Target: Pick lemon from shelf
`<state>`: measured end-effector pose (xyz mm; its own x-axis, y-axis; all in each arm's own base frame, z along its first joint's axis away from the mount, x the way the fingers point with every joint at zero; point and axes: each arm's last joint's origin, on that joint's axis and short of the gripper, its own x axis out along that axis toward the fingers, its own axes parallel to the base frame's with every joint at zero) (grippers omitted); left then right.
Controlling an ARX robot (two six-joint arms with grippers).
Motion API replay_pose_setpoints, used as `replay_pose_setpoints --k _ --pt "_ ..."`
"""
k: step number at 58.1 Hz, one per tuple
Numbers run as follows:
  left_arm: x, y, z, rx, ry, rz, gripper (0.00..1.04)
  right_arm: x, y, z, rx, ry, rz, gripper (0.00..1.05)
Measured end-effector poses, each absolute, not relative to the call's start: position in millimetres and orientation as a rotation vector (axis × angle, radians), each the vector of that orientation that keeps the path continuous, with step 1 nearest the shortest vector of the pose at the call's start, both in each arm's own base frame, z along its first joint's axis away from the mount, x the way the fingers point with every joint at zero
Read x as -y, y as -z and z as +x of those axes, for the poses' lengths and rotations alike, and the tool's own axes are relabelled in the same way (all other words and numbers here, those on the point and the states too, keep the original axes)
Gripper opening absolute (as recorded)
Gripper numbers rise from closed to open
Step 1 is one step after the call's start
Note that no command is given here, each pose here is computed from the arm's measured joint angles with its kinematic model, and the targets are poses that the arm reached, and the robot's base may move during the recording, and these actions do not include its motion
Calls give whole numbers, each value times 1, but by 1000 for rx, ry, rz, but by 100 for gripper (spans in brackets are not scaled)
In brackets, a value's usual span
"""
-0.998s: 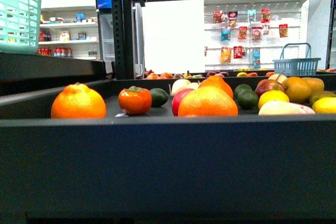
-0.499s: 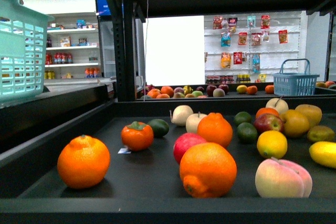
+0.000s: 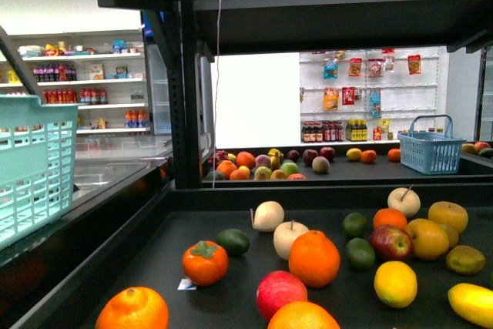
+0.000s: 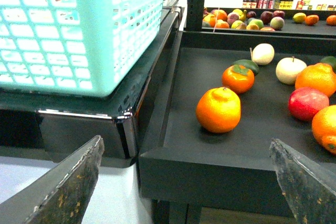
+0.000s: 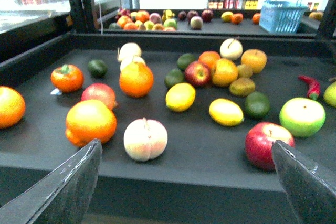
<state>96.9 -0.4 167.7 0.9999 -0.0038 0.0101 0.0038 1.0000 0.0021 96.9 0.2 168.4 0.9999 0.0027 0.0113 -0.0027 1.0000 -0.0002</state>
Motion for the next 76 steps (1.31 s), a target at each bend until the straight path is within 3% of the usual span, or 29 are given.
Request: replay_pose_setpoints --k 43,50,63,76 --pt "0 -168 97 10 4 2 97 0 -168 97 12 -3 0 97" --pt "1 -171 101 -201 41 -342 97 0 -168 97 12 -2 0 97" --pt "-19 -239 138 -195 29 -802 97 0 -168 97 12 -2 0 97" --pt "-59 -280 220 -230 -79 -1109 97 0 -168 97 12 -2 0 97"
